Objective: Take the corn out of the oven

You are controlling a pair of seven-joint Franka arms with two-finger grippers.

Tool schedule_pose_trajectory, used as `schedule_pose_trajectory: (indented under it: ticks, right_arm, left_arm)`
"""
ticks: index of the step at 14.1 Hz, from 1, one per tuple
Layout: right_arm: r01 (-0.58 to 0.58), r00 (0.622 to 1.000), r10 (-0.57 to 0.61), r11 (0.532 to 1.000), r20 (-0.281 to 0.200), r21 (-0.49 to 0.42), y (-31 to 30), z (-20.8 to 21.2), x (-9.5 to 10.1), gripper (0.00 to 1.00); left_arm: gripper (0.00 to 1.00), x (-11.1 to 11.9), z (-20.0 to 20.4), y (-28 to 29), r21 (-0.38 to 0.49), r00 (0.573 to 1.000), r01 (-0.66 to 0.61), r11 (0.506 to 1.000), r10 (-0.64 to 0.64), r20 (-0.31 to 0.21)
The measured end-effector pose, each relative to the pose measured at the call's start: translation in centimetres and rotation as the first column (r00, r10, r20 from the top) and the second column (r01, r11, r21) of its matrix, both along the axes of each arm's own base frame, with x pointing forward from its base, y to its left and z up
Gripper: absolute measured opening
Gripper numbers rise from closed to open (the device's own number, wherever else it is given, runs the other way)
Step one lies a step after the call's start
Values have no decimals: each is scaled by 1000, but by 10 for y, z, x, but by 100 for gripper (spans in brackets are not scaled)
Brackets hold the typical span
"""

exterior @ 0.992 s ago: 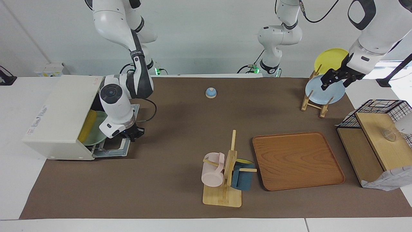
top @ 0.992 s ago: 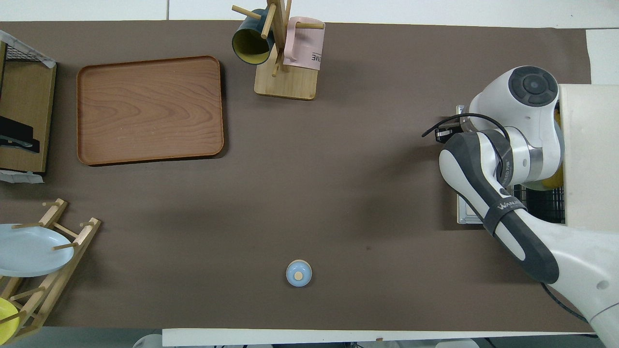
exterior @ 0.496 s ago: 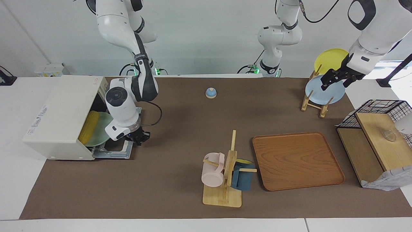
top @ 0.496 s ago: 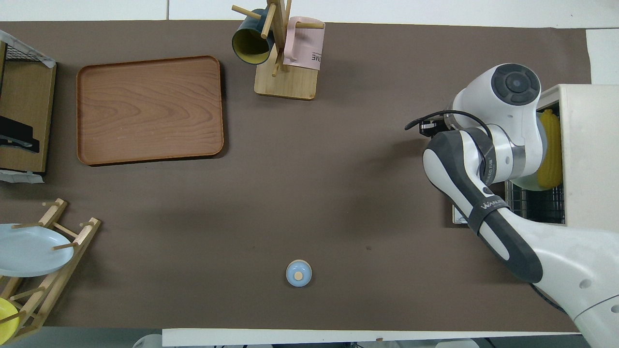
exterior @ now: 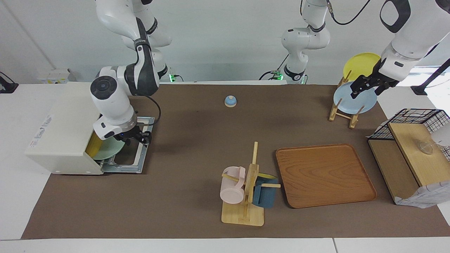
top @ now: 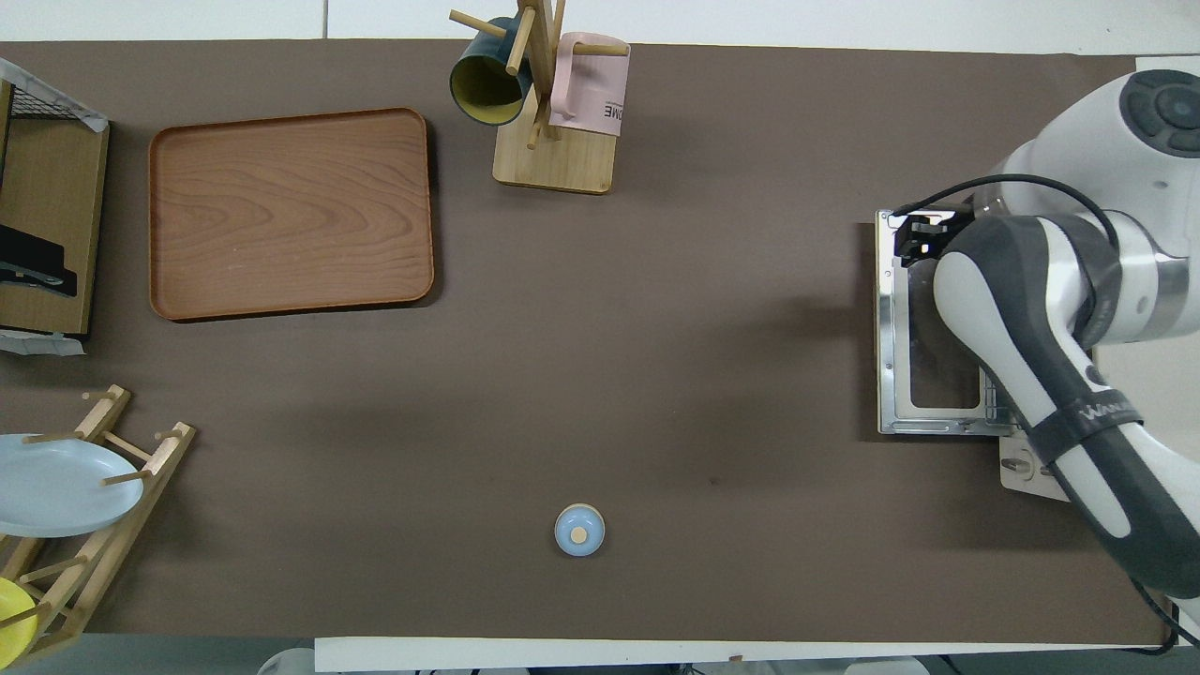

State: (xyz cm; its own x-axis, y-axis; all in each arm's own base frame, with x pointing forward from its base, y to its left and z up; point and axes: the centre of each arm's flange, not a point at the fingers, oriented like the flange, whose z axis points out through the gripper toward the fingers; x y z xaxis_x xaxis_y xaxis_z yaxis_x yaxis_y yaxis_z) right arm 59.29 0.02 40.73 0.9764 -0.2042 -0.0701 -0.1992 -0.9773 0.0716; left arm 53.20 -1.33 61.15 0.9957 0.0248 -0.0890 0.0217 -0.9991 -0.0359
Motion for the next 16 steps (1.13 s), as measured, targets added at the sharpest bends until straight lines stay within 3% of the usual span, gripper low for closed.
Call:
schedule_pose_trajectory:
  ticks: [2,4,6,11,14,16]
  right_arm:
    - [23,1000,-23,1000,-19,0,-14,-13,-6,71]
    - [22,1000,-22,1000,-4,0,-16,-28,-9,70]
    - [-38,999,38,999,-8,-29,-18,-44,-14,64]
    - [-210,977,204,967,-54,-144,-6,-51,-18,10]
    - [-264,964,252,951,-87,-162,34,-34,-14,9]
    - [-247,968,234,950,-89,-191,95,-5,-2,8]
  left_arm:
    - [100,0,0,0,0,1000,0,1000,0,0]
    - [100,0,0,0,0,1000,0,1000,0,0]
    - [100,0,0,0,0,1000,0,1000,0,0]
    - [100,0,0,0,0,1000,0,1000,0,0]
    - [100,0,0,0,0,1000,0,1000,0,0]
    - [100,0,0,0,0,1000,0,1000,0,0]
